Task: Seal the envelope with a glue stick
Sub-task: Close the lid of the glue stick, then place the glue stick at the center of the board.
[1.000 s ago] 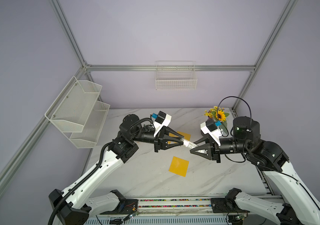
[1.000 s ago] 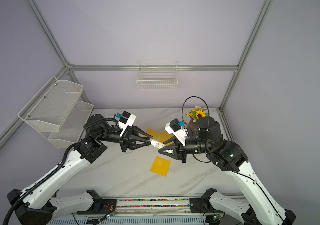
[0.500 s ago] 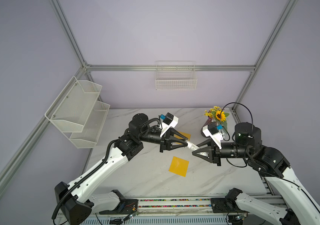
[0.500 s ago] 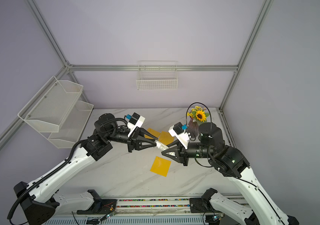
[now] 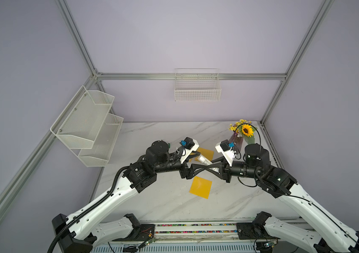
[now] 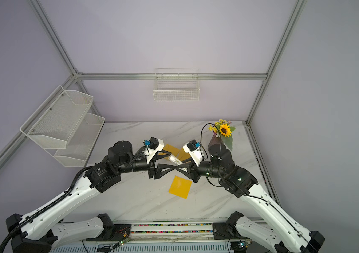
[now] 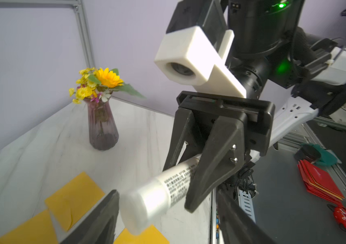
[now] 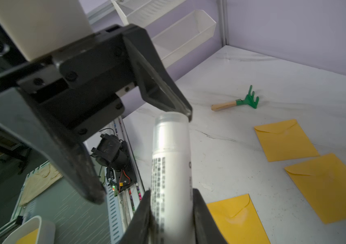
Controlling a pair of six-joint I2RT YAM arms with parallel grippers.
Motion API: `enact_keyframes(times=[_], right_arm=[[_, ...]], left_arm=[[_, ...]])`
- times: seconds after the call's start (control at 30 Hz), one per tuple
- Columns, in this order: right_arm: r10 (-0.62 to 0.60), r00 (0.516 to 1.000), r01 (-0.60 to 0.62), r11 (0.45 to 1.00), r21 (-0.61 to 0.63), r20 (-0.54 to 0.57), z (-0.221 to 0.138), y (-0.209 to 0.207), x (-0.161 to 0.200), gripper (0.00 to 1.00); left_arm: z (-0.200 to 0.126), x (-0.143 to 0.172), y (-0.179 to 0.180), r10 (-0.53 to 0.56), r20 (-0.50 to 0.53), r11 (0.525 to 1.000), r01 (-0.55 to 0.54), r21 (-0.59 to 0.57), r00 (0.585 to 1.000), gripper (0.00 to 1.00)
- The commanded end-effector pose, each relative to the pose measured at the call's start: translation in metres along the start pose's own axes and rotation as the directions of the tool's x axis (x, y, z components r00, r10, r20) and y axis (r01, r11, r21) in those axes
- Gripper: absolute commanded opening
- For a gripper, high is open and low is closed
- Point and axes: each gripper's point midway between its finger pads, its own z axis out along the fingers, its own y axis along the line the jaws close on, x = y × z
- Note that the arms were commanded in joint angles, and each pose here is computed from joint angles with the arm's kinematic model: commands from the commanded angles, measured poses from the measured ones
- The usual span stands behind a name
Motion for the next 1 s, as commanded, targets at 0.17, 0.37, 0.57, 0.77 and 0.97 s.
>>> enact_keyframes(times=[0.17,0.37,0.57,0.77,0.97], right_arm=[[0.145,0.979,-0.193,0.891,0.411,0.145,0.020,-0.109,0.057,0.00],[0.251,0.948,-0.318,0.733,0.601,0.197,0.024,-0.169,0.130,0.01],[0.273,0.919,-0.395,0.619,0.679,0.285,0.022,-0.203,0.173,0.10],[0.248,0.936,-0.350,0.570,0.744,0.251,0.024,-0.220,0.194,0.15],[0.241,0.943,-0.329,0.560,0.760,0.231,0.027,-0.225,0.195,0.26]], left_arm=[[-0.034,0.010,0.035,0.019,0.036,0.957,-0.008,-0.289,0.999,0.78],[-0.045,0.041,0.069,-0.087,0.065,0.875,0.108,-0.472,0.994,0.79],[-0.063,0.087,0.102,-0.228,0.127,0.721,0.255,-0.645,0.965,0.80],[-0.086,0.130,0.126,-0.281,0.163,0.561,0.299,-0.772,0.946,0.85],[-0.099,0.154,0.142,-0.290,0.105,0.451,0.233,-0.862,0.951,0.87]])
